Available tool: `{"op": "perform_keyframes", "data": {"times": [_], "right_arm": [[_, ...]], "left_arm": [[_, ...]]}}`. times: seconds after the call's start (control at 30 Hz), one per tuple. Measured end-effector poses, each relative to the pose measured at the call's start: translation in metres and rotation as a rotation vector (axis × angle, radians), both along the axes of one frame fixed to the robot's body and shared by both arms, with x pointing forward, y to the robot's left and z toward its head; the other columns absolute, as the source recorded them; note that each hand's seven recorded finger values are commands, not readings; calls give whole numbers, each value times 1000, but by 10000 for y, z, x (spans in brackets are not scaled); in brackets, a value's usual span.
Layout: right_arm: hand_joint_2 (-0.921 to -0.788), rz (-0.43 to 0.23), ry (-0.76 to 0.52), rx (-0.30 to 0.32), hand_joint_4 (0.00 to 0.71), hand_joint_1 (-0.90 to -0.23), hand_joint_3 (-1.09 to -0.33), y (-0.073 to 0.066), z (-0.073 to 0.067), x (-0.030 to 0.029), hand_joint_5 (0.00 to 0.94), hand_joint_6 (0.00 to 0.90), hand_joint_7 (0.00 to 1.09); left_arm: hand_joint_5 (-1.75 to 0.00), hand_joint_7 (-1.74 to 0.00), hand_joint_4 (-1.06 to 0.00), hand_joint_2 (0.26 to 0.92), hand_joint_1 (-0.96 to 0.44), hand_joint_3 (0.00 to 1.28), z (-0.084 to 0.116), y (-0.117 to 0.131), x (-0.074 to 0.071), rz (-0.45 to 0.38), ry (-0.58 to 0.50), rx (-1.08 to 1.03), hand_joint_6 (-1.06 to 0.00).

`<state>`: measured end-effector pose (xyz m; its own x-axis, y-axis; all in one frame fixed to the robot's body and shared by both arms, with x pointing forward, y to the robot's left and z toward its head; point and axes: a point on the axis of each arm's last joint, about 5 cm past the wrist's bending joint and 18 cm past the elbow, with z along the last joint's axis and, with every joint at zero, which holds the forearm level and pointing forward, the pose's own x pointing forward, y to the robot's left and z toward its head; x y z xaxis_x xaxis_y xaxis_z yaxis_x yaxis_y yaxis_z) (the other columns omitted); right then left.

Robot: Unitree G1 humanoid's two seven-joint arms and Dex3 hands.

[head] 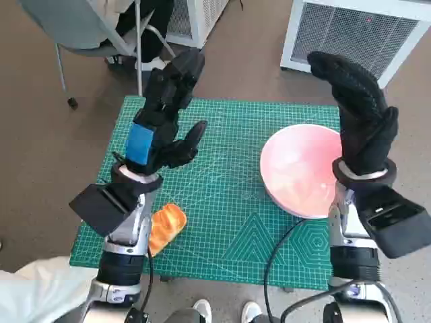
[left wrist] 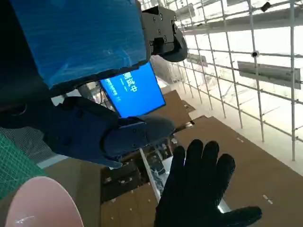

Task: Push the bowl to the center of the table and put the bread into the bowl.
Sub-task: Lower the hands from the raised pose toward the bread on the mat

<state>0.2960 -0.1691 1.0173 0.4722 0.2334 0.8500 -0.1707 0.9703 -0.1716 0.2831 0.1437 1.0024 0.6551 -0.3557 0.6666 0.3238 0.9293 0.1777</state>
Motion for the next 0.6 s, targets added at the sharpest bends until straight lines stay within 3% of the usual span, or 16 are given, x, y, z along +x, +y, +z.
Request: {"op": "perform_keyframes", "data": {"times": [0.6], "right_arm": [[-921,-8,12,4,381,-620,-753,-10,-45,6,0,243,308]], "left_arm": [[-7,-616,-193,921,-404,561,1,8,0,4,0,-2,1]]}}
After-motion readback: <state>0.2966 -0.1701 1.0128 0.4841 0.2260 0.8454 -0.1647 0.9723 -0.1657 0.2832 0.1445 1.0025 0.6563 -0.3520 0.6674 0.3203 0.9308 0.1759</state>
